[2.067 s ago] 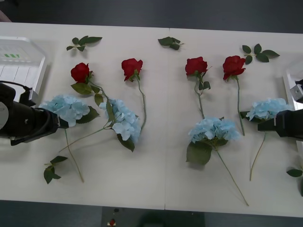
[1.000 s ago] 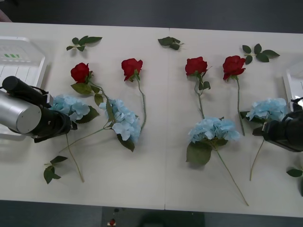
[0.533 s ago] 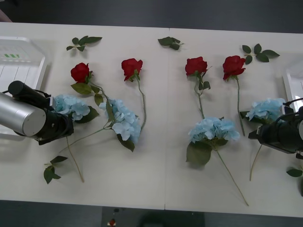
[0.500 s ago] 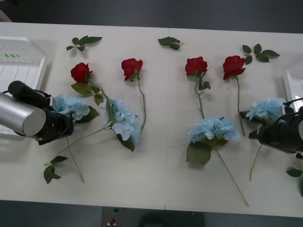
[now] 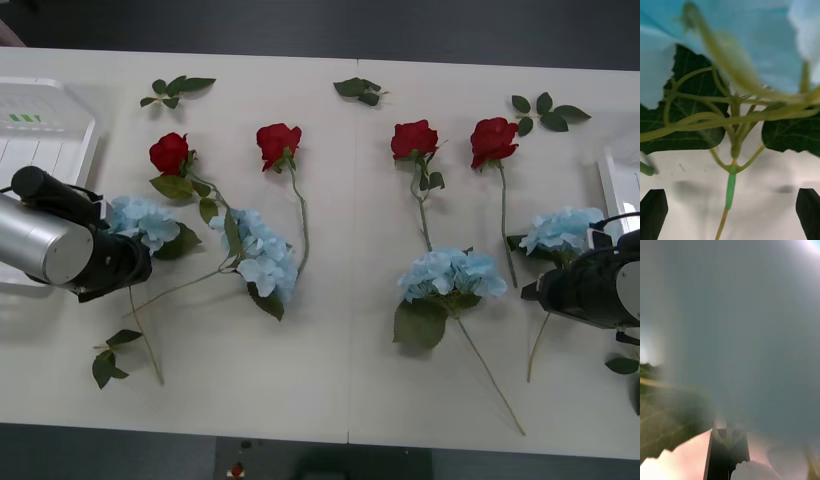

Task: Put the red flowers into the right box and the blue flowers into the left box

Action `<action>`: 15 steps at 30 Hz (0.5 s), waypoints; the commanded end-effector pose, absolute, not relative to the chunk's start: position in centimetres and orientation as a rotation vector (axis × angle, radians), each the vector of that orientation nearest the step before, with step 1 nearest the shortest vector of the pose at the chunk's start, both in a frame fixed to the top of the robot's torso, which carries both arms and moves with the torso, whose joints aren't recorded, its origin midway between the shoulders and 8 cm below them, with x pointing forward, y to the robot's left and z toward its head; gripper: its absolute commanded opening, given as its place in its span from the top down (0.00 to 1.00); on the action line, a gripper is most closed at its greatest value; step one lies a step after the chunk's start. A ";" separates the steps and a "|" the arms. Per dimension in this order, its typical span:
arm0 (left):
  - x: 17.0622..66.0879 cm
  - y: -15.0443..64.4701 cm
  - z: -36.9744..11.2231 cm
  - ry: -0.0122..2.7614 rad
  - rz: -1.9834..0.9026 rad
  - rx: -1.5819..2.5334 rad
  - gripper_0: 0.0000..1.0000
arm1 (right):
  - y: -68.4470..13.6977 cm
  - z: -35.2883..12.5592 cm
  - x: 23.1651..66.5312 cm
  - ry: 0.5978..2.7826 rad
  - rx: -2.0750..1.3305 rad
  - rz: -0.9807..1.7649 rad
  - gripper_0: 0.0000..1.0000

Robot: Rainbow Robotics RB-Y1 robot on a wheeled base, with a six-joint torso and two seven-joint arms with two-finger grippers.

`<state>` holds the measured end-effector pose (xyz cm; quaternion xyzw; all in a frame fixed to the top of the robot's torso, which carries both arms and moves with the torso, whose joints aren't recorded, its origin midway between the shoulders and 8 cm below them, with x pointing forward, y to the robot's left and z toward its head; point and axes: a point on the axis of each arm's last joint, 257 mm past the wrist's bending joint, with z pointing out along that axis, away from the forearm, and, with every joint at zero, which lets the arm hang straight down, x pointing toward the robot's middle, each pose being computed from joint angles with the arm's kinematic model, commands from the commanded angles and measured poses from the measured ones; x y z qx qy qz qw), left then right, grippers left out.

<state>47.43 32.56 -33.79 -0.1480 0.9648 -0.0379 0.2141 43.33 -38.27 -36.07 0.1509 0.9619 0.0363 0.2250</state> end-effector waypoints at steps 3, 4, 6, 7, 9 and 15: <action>48.9 33.2 -27.7 2.599 -0.096 -0.407 1.00 | -37.8 -35.6 44.1 2.632 0.430 0.118 0.55; 48.8 33.6 -26.6 2.593 -0.080 -0.399 1.00 | -37.8 -35.6 44.1 2.632 0.430 0.118 0.79; 48.8 34.2 -24.6 2.571 -0.062 -0.388 1.00 | -37.8 -35.7 44.0 2.633 0.434 0.120 0.95; 48.9 34.6 -23.3 2.552 -0.052 -0.381 1.00 | -37.7 -35.6 44.1 2.631 0.433 0.121 1.00; 49.2 35.6 -20.3 2.507 -0.037 -0.382 1.00 | -37.8 -35.6 44.1 2.631 0.433 0.121 1.00; 50.4 39.2 -13.9 2.364 0.027 -0.407 1.00 | -37.7 -35.6 44.0 2.632 0.435 0.123 1.00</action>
